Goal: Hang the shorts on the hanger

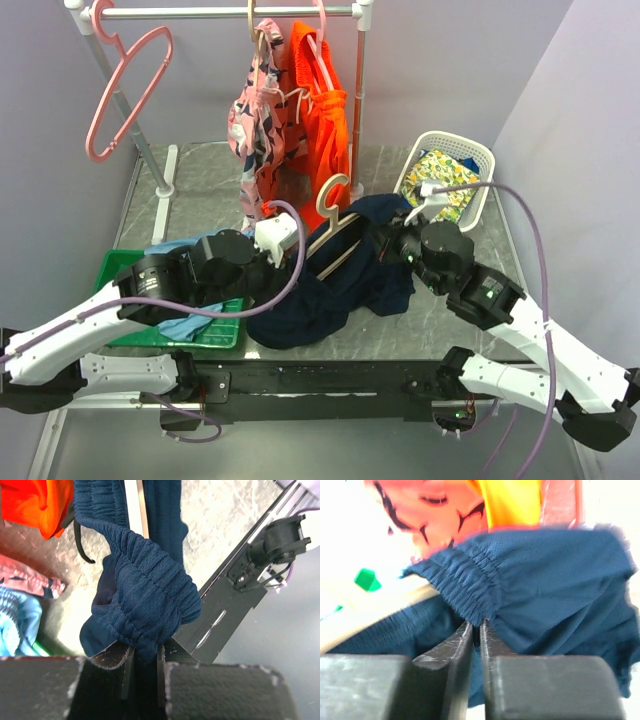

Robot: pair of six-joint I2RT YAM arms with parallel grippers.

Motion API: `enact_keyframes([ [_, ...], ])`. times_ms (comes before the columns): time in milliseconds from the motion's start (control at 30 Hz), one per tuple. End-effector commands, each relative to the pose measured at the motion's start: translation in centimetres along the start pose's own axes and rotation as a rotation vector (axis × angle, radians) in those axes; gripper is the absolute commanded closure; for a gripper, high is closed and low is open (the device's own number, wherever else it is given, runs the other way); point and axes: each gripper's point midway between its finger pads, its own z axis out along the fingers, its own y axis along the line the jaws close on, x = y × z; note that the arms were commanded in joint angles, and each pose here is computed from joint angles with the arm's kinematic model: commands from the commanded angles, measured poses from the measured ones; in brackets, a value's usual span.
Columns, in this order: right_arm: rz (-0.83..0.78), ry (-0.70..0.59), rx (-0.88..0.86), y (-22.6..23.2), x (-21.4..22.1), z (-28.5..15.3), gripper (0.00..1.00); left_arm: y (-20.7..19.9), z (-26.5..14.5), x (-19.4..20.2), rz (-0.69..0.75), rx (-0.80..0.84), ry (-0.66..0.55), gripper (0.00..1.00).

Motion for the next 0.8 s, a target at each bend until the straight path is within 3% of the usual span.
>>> enact_keyframes([
  [0, 0.049, -0.144, 0.035, 1.1, -7.2, -2.0, 0.95, -0.7, -2.6, -3.0, 0.012, 0.057, -0.116, 0.99],
  [33, 0.06, -0.163, 0.009, 2.3, -9.0, -2.5, 1.0, -0.7, -3.0, -3.0, 0.012, 0.062, -0.124, 0.99],
  [167, 0.051, -0.115, -0.055, 4.7, -9.2, -2.7, 1.0, -0.3, -4.6, -3.8, 0.016, 0.059, -0.177, 0.99],
  [267, 0.032, -0.081, -0.083, 5.6, -7.5, -2.2, 0.86, -0.2, -6.3, -4.6, 0.016, 0.073, -0.228, 0.99],
  [300, 0.028, -0.077, -0.1, 5.8, -7.2, -2.2, 0.68, -0.1, -6.8, -4.9, 0.025, 0.073, -0.238, 0.99],
  [433, 0.022, -0.102, -0.165, 6.4, -7.8, -3.7, 0.44, 0.5, -7.5, -4.6, 0.043, 0.051, -0.226, 0.99],
  [600, 0.013, -0.178, -0.171, 6.3, -10.5, -5.1, 0.31, 0.2, -7.8, -2.9, 0.034, 0.09, -0.184, 0.99],
  [767, -0.008, -0.173, -0.228, 9.4, -11.4, -2.8, 0.29, 0.0, -7.9, 0.6, -0.026, 0.141, -0.127, 0.99],
])
